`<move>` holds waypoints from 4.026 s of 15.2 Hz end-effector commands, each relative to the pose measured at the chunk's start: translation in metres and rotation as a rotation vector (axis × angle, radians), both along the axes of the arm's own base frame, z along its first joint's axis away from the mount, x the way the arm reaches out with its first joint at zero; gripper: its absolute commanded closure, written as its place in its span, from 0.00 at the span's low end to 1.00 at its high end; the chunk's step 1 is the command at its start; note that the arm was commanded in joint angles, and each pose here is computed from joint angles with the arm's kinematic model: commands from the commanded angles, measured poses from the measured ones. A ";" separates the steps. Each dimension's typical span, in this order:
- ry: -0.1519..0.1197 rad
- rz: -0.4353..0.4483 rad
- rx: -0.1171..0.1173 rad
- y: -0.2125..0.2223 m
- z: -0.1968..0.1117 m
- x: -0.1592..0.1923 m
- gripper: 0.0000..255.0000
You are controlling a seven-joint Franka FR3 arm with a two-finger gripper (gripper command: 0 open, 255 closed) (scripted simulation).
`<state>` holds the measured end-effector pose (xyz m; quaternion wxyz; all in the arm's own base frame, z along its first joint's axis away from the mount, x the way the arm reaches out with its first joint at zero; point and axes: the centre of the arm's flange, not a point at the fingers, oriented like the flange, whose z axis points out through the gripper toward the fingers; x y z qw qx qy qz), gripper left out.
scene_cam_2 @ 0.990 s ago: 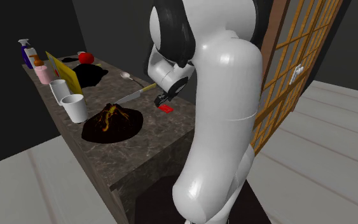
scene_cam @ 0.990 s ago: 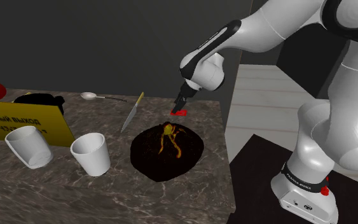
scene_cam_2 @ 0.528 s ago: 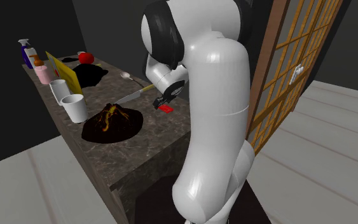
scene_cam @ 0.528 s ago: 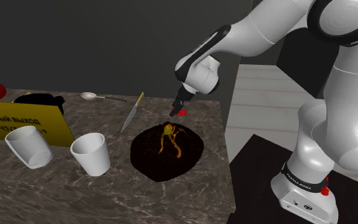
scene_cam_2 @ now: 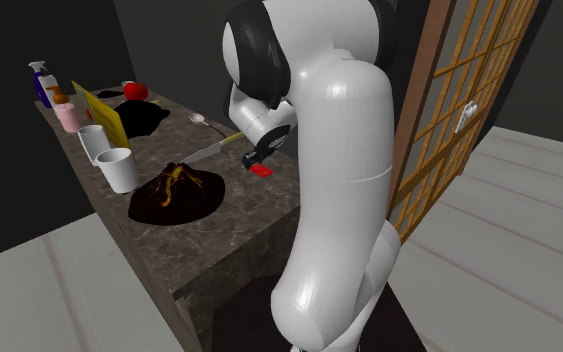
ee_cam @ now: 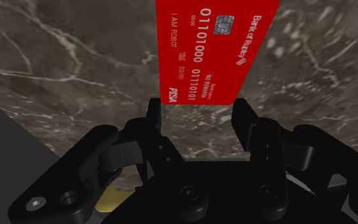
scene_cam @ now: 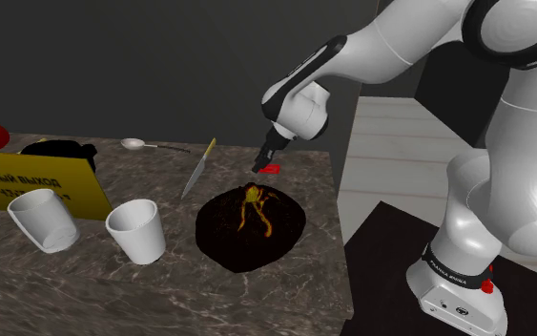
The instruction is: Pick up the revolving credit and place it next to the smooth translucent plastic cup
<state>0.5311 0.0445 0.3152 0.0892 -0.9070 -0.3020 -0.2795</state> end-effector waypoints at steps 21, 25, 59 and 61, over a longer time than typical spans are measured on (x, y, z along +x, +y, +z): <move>0.011 -0.002 -0.007 -0.001 0.074 -0.002 1.00; 0.011 -0.002 -0.007 -0.001 0.095 -0.002 1.00; 0.011 -0.002 -0.007 0.147 0.207 0.053 1.00; 0.011 -0.002 -0.007 0.172 0.207 0.063 1.00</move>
